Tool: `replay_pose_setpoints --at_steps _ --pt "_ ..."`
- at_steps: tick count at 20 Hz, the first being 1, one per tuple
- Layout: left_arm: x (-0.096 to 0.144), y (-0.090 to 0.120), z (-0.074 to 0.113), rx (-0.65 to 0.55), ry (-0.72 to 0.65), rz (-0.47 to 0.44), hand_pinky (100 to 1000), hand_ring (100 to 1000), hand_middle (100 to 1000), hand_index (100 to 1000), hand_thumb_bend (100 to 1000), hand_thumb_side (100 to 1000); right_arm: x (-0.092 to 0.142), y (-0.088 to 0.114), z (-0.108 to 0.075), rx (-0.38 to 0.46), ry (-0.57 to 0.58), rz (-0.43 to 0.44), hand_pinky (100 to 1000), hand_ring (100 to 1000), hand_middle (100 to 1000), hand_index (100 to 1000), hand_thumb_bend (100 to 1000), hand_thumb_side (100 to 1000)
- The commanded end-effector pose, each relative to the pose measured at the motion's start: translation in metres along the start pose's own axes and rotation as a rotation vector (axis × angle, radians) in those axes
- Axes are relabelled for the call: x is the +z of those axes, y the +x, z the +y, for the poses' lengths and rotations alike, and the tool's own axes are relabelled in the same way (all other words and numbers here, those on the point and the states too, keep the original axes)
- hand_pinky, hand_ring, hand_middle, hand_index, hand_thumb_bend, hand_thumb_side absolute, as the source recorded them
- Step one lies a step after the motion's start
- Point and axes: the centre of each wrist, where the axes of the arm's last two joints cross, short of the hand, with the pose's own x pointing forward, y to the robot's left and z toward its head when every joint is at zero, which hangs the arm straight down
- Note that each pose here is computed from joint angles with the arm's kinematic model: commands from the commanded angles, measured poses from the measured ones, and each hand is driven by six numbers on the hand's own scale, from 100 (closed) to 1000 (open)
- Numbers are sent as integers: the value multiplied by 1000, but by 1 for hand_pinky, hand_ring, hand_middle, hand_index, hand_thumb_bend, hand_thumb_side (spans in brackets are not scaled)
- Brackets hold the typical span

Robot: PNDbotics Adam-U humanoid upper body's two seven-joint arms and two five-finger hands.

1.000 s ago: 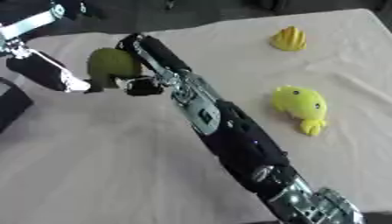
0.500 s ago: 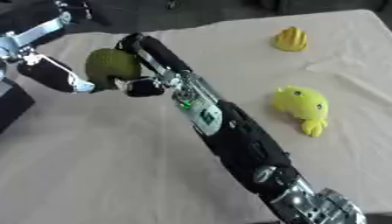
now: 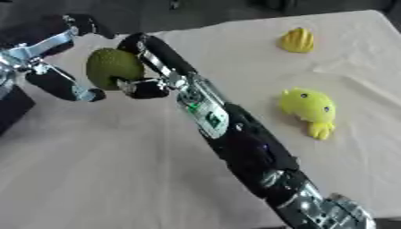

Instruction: Pick up the objects with one hand, pass them to the other hand, and then place them into the box on the other side of the table.

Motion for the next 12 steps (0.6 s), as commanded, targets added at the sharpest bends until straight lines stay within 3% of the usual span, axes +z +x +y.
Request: replay_pose_setpoints --at_steps 1,2,7,12 --pt "0 -3 8 4 44 12 877 906 838 848 432 100 -9 8 -8 0 -23 -50 742 667 493 531 100 100" --pt "-1 -2 8 21 59 13 873 900 826 837 405 100 -9 8 -8 -2 -21 -49 742 667 492 531 100 100" --pt "0 3 9 198 136 -20 863 844 755 736 100 166 -8 6 -7 0 -13 -42 741 666 492 530 100 100" --pt "4 10 5 348 134 -105 815 761 660 625 100 186 -7 4 -5 -2 -2 -27 740 665 492 531 100 100"
